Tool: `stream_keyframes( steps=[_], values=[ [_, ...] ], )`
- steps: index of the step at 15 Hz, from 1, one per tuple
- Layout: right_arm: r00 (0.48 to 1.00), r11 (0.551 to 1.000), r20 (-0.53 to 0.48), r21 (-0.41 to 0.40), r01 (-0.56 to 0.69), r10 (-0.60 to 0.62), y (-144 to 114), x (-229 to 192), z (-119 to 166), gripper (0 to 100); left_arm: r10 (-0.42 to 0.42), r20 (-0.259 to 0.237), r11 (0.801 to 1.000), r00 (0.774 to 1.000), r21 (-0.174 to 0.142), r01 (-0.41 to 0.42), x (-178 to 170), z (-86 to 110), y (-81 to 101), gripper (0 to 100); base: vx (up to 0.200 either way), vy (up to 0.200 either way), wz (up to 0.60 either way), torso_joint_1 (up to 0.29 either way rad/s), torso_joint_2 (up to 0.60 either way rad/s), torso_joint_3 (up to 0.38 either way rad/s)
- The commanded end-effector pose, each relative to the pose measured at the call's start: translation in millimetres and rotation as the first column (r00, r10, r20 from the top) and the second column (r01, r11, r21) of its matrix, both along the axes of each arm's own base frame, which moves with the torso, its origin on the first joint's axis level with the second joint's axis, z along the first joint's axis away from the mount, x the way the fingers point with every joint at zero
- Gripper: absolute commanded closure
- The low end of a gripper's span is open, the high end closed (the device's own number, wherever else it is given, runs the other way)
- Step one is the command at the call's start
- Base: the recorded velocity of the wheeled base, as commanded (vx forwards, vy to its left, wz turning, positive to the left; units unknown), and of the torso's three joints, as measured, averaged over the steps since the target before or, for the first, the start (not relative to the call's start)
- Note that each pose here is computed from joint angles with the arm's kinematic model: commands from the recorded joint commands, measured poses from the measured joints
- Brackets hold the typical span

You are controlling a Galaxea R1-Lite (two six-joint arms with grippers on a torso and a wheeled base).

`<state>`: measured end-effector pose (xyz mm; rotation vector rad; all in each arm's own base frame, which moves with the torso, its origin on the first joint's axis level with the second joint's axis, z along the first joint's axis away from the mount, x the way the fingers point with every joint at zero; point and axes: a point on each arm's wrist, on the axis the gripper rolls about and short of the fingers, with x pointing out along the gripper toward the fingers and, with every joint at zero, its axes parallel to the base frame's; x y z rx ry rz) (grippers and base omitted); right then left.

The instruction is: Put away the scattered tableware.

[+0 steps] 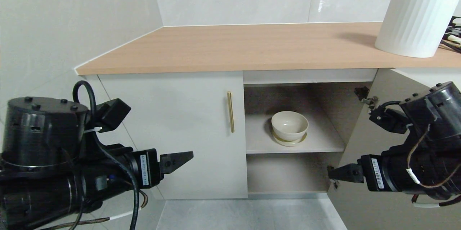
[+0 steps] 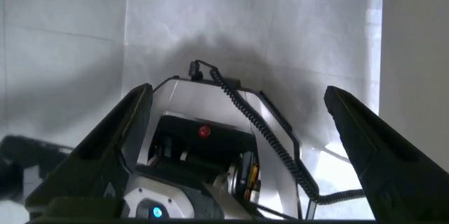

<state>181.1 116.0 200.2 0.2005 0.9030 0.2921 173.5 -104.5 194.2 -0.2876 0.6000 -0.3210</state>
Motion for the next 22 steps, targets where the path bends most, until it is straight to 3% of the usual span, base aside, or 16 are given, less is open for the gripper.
stream_keyframes(
  steps=[1, 20, 22],
  values=[
    [1.000, 1.000, 0.028, 0.018, -0.008, 0.007, -4.8, -10.3, 6.0, 0, 0.002, 0.019, 1.000, 1.000, -0.013, -0.002, -5.7, 4.0, 3.8, 0, 0.000, 0.000, 0.00, 0.000, 0.00, 0.000],
    [1.000, 1.000, 0.017, 0.009, -0.010, 0.010, -4.7, -10.7, 2.6, 0, 0.003, -0.001, 1.000, 1.000, -0.002, -0.003, -1.5, -0.8, 1.3, 0, -0.189, 0.000, 0.00, 0.003, 0.00, 0.001],
    [1.000, 1.000, 0.017, 0.011, -0.009, 0.009, -4.9, -11.0, 2.9, 0, 0.001, -0.006, 1.000, 1.000, -0.001, -0.001, -1.9, -2.0, 1.5, 0, 0.000, 0.000, 0.00, 0.000, 0.00, 0.000]
  ],
)
